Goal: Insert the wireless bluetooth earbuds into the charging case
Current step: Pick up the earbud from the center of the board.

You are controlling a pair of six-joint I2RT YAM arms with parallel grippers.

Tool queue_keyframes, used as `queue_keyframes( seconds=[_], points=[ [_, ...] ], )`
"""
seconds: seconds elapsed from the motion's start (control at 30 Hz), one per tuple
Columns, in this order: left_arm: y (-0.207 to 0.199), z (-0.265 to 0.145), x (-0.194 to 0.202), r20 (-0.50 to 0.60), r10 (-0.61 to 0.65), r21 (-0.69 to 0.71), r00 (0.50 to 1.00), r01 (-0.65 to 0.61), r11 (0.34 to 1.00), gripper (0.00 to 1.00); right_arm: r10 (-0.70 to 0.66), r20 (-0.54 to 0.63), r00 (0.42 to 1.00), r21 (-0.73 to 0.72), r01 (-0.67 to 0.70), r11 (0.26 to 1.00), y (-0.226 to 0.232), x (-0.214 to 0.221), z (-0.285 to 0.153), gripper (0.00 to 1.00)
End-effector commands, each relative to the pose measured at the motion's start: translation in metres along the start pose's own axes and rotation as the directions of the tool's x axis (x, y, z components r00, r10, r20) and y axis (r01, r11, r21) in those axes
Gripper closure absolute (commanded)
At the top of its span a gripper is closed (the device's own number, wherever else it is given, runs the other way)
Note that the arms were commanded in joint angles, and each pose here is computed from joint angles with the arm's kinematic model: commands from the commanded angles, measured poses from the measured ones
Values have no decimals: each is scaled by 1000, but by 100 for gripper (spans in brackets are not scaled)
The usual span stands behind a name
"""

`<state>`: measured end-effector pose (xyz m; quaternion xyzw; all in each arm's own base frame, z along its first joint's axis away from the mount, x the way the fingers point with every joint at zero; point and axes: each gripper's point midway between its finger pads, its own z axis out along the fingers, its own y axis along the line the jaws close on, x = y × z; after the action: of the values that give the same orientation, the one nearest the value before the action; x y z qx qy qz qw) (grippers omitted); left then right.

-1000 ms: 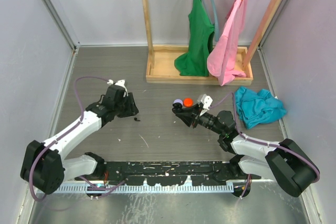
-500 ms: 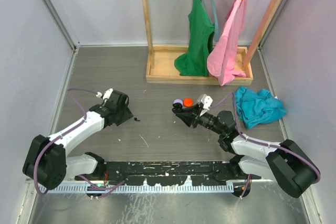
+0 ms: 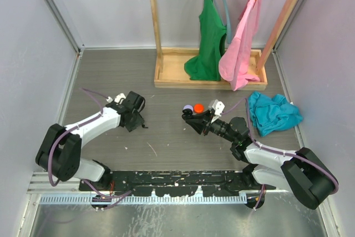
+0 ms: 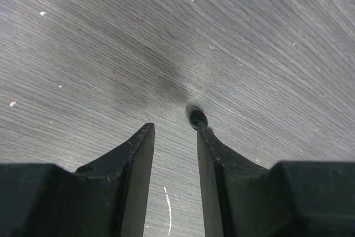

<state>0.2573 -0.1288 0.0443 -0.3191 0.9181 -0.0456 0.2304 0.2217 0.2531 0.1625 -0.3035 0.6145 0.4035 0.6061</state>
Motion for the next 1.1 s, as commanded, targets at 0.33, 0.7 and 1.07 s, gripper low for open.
queue_keyframes(
  seconds=[0.33, 0.7, 1.07],
  points=[
    [-31, 9, -3, 14, 65, 14, 998, -65, 998, 62, -34, 58, 998, -20, 36, 999, 3, -19, 5, 98],
    [-33, 19, 12, -41, 122, -1, 992, -122, 993, 71, -33, 57, 998, -24, 35, 999, 4, -19, 5, 98],
    [-39, 28, 20, -95, 245, 3, 965, -246, 969, 82, -35, 57, 998, -19, 36, 999, 3, -19, 4, 98]
  ],
)
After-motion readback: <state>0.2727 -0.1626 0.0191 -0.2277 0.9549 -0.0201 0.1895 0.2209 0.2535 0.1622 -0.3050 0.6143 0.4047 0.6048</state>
